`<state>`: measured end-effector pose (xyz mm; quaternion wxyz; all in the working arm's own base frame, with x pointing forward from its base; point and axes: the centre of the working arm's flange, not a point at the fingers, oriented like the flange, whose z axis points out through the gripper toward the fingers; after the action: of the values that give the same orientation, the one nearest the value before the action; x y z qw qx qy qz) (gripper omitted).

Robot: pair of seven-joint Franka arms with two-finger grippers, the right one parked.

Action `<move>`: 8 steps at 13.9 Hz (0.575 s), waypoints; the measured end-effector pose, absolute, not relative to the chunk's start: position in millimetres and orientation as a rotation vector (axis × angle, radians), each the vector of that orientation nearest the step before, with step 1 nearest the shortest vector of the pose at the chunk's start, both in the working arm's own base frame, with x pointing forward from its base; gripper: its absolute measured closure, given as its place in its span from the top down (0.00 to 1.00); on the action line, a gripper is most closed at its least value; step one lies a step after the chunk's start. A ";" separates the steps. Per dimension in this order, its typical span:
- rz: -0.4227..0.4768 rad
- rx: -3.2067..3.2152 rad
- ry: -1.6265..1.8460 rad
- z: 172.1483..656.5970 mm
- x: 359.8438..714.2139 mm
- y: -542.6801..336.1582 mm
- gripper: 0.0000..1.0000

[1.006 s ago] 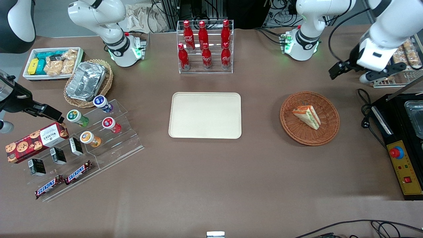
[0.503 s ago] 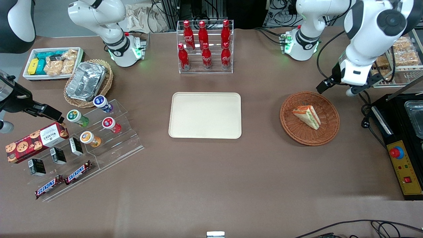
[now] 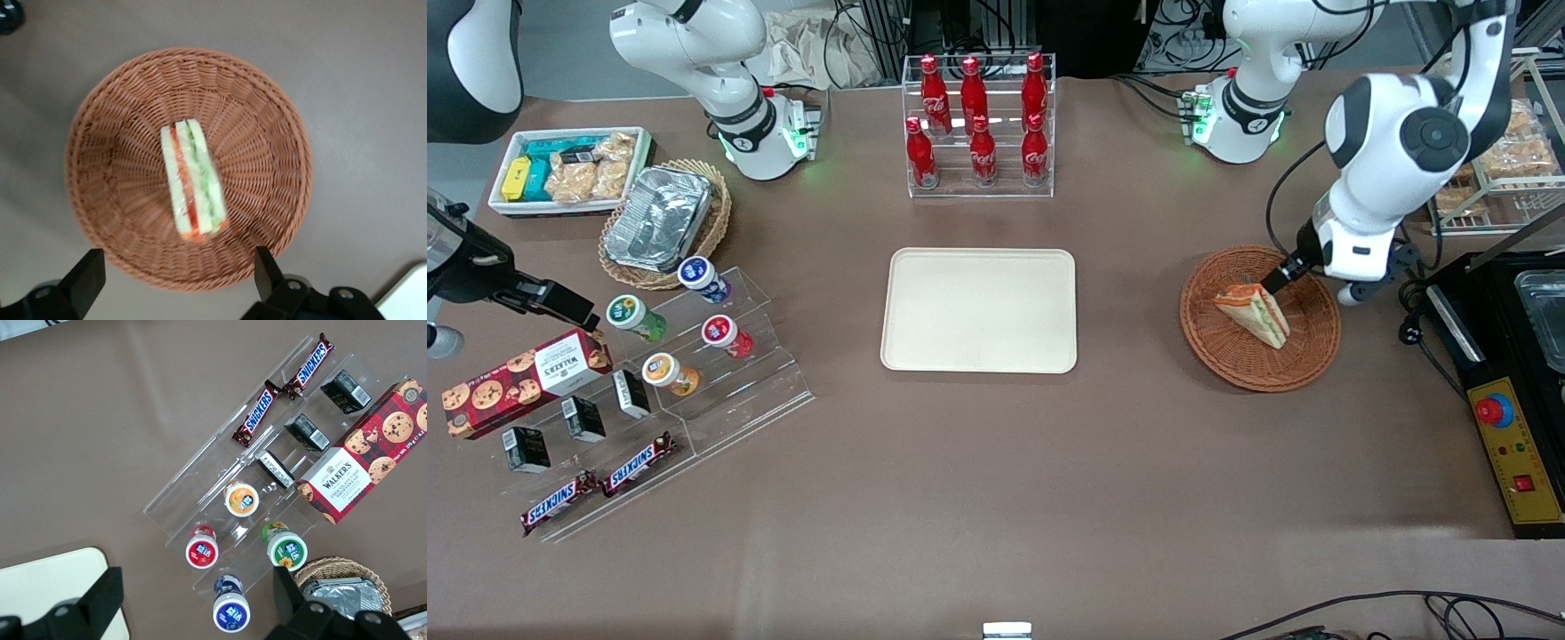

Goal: Place sandwich from basket to tray
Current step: 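Lower the open left gripper over the sandwich in the basket, then close the left gripper on the sandwich's sides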

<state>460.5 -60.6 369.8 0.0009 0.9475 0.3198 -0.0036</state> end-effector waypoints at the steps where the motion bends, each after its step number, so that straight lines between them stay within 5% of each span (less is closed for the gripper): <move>1: -0.007 2.961 1.032 363.6 464.3 -61.1 1.00; 8: -0.021 2.901 1.169 327.9 476.3 -65.6 1.00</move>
<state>476.3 -65.6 327.9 0.0068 0.9274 0.3738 -0.0067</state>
